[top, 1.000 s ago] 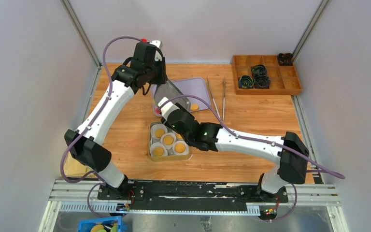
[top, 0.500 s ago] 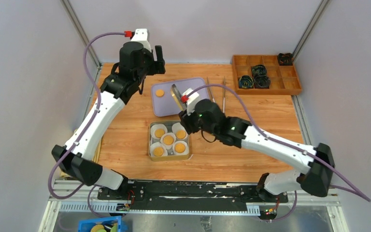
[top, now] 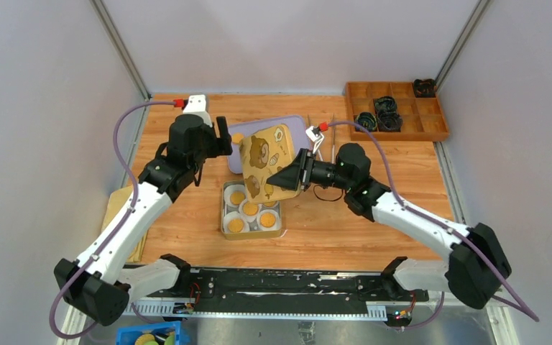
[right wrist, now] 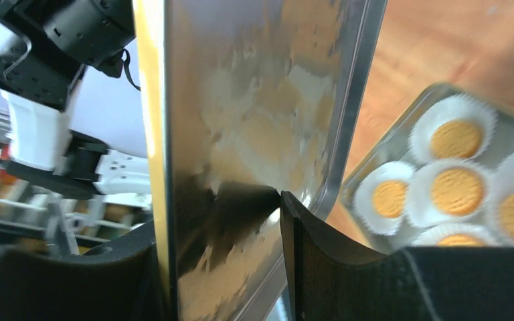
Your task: Pack the cookies
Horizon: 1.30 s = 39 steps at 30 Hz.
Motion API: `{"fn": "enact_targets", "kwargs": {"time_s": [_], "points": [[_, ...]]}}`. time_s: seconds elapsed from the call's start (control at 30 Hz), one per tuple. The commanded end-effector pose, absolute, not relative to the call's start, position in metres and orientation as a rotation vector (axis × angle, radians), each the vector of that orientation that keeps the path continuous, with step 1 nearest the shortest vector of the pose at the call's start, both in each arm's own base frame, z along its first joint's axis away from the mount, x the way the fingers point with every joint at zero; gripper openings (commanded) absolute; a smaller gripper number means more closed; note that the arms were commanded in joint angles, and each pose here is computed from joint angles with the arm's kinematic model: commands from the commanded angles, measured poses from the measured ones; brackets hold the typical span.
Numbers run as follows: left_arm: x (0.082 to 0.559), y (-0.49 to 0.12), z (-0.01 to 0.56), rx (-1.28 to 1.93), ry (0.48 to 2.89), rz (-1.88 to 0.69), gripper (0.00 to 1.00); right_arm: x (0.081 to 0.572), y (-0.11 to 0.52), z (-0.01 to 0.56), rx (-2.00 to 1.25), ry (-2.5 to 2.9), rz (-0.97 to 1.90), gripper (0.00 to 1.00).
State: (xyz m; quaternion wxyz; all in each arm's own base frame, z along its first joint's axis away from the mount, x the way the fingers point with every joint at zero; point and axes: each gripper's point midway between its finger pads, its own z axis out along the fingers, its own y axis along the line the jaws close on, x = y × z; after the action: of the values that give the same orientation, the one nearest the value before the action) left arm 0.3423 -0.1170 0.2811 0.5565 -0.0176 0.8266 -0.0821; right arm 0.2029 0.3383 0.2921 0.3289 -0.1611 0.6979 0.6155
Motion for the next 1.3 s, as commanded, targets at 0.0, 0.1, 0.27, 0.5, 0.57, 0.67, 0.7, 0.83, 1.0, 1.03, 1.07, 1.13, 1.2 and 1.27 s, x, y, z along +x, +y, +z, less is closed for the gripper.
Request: {"fn": "enact_targets", "kwargs": {"time_s": [0.0,0.1,0.27,0.5,0.57,0.67,0.7,0.83,1.0,1.03,1.07,1.13,1.2,1.27], "points": [[0.324,-0.105,0.294,-0.104,1.910,-0.199,0.77,0.175,0.337,0.327,-0.333,1.654,2.054,0.00],[0.313,-0.094,0.297,-0.119,1.928,-0.160,0.76,0.175,0.334,0.315,-0.231,1.619,2.170,0.00],[0.300,-0.091,0.275,-0.131,1.965,-0.171,0.75,0.181,0.345,0.285,-0.095,1.624,2.323,0.00],[0.280,-0.097,0.227,-0.130,2.051,-0.179,0.72,0.172,0.374,0.240,-0.095,1.773,2.242,0.00],[0.274,-0.096,0.222,-0.119,2.065,-0.178,0.72,0.166,0.379,0.213,-0.089,1.896,2.179,0.00],[0.268,-0.100,0.212,-0.115,2.085,-0.210,0.72,0.164,0.378,0.190,-0.075,1.989,2.104,0.02],[0.266,-0.101,0.210,-0.118,2.088,-0.217,0.72,0.165,0.377,0.180,-0.072,2.020,2.066,0.03],[0.262,-0.103,0.202,-0.110,2.103,-0.227,0.72,0.167,0.377,0.153,-0.056,2.124,1.975,0.01],[0.258,-0.106,0.200,-0.099,2.097,-0.238,0.71,0.173,0.384,0.137,-0.056,2.173,1.940,0.02],[0.257,-0.106,0.197,-0.095,2.103,-0.238,0.71,0.174,0.385,0.134,-0.054,2.181,1.935,0.03],[0.257,-0.107,0.193,-0.091,2.110,-0.239,0.71,0.174,0.385,0.130,-0.044,2.195,1.926,0.04],[0.256,-0.108,0.188,-0.088,2.119,-0.238,0.71,0.173,0.384,0.120,-0.024,2.235,1.899,0.11],[0.255,-0.108,0.186,-0.087,2.123,-0.240,0.71,0.170,0.381,0.113,-0.016,2.268,1.879,0.20],[0.254,-0.107,0.186,-0.092,2.119,-0.239,0.71,0.168,0.378,0.107,-0.015,2.302,1.848,0.32]]}}
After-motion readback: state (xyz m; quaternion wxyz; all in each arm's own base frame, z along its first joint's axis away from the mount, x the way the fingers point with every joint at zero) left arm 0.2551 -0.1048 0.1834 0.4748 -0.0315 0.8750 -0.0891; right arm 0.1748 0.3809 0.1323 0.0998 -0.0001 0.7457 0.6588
